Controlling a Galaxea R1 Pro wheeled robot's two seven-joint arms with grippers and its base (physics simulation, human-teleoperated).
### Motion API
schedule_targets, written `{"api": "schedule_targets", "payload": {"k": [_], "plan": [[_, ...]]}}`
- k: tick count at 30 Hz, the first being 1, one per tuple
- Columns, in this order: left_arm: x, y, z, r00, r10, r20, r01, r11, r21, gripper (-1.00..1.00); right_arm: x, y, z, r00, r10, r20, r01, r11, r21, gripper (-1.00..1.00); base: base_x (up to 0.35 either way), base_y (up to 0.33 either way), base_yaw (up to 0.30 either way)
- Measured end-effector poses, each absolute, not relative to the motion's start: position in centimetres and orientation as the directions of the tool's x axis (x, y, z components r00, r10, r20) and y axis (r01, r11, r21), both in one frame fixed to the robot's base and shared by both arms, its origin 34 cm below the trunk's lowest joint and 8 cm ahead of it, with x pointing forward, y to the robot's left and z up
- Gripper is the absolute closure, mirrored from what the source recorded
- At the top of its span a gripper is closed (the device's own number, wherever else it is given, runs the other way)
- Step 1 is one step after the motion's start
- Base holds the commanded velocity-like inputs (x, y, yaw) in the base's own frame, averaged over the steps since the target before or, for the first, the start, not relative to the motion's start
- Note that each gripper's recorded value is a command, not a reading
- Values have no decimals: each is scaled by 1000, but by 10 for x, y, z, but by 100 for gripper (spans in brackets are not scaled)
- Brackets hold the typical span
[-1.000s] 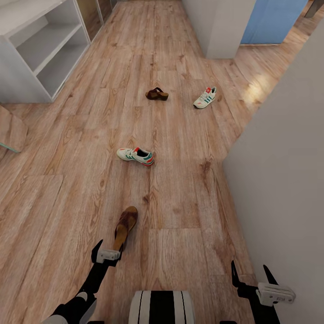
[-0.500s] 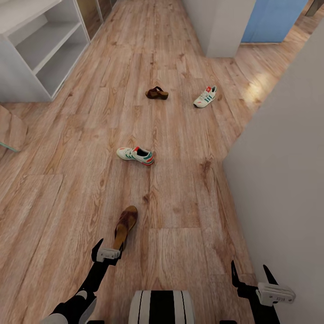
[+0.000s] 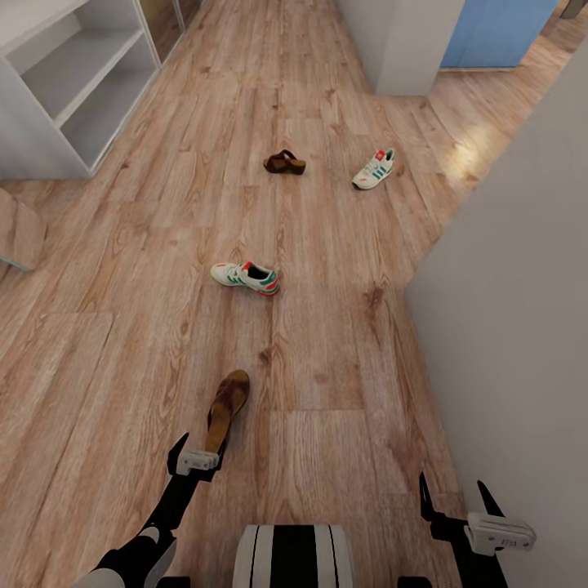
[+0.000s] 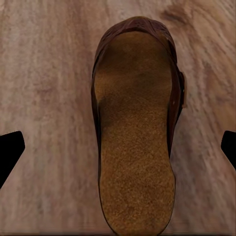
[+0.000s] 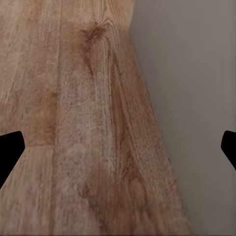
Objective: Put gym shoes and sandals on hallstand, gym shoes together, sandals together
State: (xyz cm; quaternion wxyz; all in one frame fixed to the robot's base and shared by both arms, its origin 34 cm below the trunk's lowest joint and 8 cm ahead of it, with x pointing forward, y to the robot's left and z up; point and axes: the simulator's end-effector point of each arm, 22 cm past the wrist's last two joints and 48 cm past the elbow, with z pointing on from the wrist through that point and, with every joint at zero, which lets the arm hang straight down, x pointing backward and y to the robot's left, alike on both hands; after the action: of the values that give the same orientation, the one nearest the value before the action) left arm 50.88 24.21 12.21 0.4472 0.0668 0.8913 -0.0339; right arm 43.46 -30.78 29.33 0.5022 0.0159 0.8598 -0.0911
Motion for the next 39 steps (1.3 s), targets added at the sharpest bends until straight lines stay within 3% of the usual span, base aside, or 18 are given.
{"api": "schedule_targets", "payload": {"k": [39], "plan": [[500, 243, 112, -611, 86, -787, 146, 989, -5, -100, 430, -307, 286, -514, -61, -855, 118, 983, -142, -100, 0, 0, 0]]}}
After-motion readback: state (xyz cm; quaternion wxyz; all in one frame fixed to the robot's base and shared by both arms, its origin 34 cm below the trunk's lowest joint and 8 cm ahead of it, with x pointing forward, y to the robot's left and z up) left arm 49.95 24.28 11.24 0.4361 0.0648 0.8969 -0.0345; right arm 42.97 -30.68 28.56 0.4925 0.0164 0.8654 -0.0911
